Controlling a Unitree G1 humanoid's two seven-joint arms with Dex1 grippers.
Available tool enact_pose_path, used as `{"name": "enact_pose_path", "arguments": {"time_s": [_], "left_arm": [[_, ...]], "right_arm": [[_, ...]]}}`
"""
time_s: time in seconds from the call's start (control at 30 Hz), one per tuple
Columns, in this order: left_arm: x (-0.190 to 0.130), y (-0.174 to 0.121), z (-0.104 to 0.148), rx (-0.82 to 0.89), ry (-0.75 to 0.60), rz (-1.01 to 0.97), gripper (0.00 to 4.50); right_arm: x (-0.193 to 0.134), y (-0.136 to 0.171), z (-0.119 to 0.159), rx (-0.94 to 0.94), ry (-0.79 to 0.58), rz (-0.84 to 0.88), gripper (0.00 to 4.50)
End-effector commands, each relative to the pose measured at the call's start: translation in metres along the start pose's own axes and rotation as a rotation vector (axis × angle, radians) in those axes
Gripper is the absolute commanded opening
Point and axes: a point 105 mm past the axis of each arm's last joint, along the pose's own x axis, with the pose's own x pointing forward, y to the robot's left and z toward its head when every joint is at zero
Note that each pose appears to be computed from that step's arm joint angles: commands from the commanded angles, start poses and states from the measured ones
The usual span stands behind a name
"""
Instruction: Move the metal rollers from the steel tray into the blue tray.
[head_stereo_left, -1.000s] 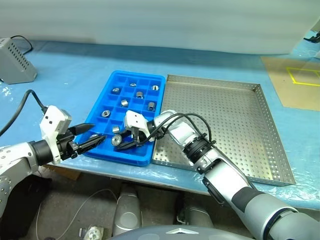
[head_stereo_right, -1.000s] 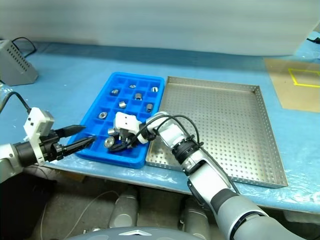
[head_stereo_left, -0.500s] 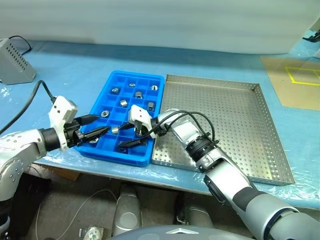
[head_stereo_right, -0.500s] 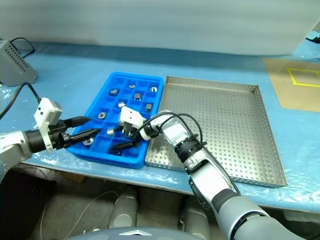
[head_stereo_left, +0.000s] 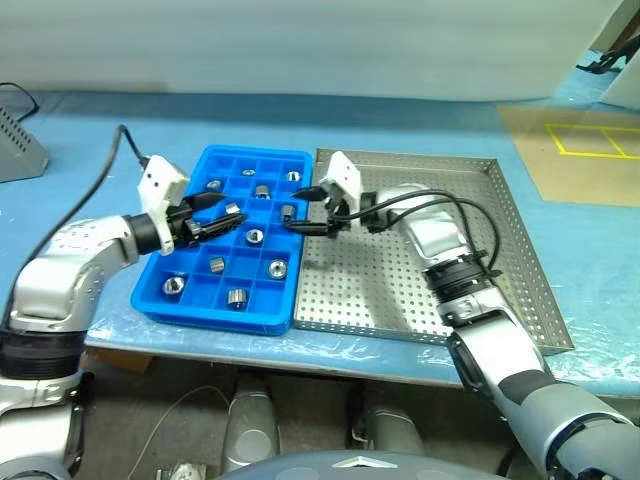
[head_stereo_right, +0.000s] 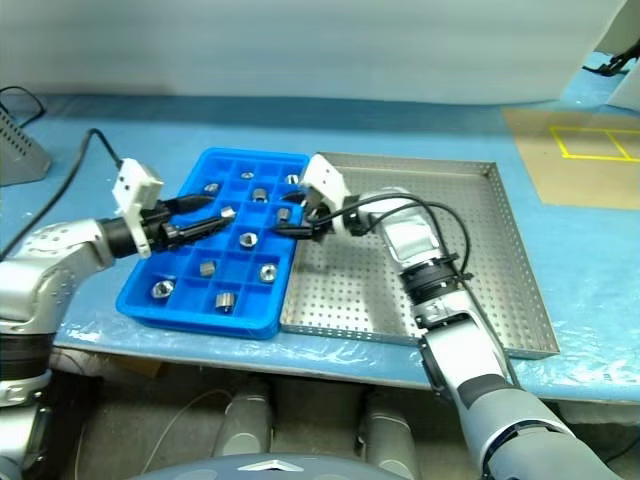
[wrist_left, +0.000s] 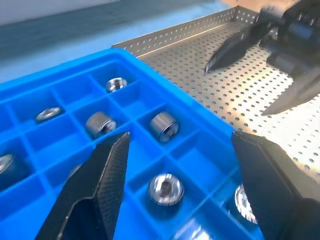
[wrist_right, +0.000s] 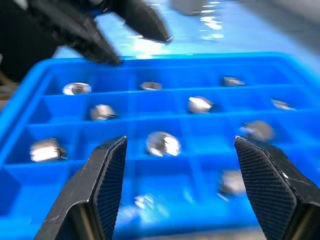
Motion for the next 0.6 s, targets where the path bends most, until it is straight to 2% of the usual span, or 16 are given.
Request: {"name": "enact_pose_path", "arguments": {"time_s": [0.03,0.3,0.47,0.6], "left_arm": [[0.018,-0.006,0.008,0.019,-0.058,-0.034,3.44],[0.050,-0.001,-0.003,-0.058,-0.124,0.009,3.44],[0.064,-0.015,-0.007,-0.070,-0.139,-0.034,3.44],[0.067,-0.016,-0.005,-0.076,-0.165,-0.023,3.44]], "right_arm": [[-0.037,-0.022,0.002,-0.002,-0.019,-0.194,3.58],[-0.094,-0.033,-0.047,0.199,0.042,-0.535,3.58],[-0.094,-0.025,-0.060,0.177,0.119,-0.542,3.58],[-0.090,-0.031,-0.054,0.155,0.128,-0.527,3.58]]}}
